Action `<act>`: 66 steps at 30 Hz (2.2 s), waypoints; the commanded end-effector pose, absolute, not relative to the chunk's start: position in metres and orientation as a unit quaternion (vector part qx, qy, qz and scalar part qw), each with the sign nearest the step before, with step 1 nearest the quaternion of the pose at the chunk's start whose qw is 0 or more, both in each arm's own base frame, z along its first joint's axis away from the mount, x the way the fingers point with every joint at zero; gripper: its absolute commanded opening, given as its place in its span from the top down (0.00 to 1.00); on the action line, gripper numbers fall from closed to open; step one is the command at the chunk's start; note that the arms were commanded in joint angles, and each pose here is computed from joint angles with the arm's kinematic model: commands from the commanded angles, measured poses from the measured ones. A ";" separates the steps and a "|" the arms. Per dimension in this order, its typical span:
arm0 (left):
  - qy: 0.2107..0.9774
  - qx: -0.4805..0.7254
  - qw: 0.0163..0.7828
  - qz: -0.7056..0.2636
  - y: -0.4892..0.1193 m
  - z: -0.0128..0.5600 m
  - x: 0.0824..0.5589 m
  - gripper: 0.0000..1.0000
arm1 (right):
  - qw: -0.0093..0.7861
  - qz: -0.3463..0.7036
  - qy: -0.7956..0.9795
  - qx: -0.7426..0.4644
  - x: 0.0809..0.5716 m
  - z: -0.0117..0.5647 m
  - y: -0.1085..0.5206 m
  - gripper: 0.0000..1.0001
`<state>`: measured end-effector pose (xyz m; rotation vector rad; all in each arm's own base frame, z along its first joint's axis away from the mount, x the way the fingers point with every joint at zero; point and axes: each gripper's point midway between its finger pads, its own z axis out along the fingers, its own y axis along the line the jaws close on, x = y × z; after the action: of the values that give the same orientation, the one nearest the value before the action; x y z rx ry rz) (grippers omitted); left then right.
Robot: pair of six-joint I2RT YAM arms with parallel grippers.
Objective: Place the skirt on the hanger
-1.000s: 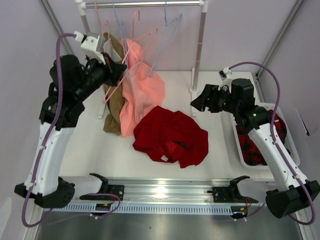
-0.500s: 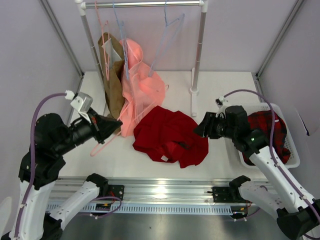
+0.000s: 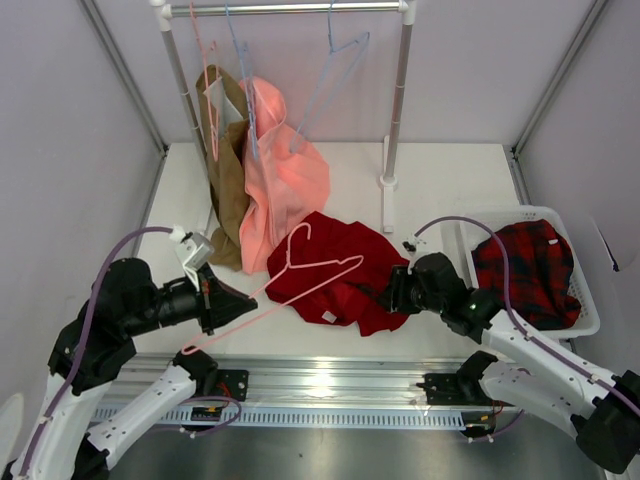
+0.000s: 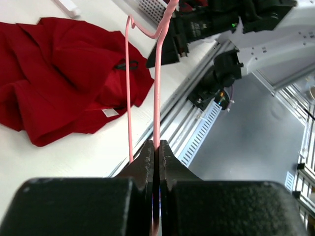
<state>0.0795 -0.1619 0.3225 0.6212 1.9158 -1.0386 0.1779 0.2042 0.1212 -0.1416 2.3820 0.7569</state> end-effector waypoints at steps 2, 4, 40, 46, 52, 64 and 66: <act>0.768 0.268 0.376 -0.444 -0.171 0.303 0.064 1.00 | 0.366 0.317 0.874 -0.042 0.196 0.130 0.216 0.58; 0.770 0.271 0.370 -0.443 -0.172 0.299 0.064 1.00 | 0.364 0.318 0.874 -0.043 0.197 0.126 0.218 0.60; 0.789 0.279 0.346 -0.424 -0.186 0.275 0.087 1.00 | 0.375 0.314 0.871 -0.043 0.196 0.113 0.212 0.66; 0.789 0.278 0.344 -0.427 -0.188 0.274 0.088 1.00 | 0.371 0.324 0.869 -0.040 0.196 0.111 0.216 0.66; 0.790 0.279 0.342 -0.426 -0.189 0.273 0.090 1.00 | 0.374 0.332 0.865 -0.037 0.197 0.113 0.218 0.66; 0.789 0.281 0.342 -0.425 -0.191 0.271 0.093 1.00 | 0.372 0.352 0.859 -0.027 0.202 0.116 0.218 0.83; 0.789 0.281 0.343 -0.426 -0.192 0.270 0.094 1.00 | 0.371 0.352 0.859 -0.028 0.201 0.116 0.219 0.85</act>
<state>0.0920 -0.1856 0.2648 0.6901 2.1021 -1.0820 0.1968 0.2134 0.1059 -0.0691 2.2478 0.8660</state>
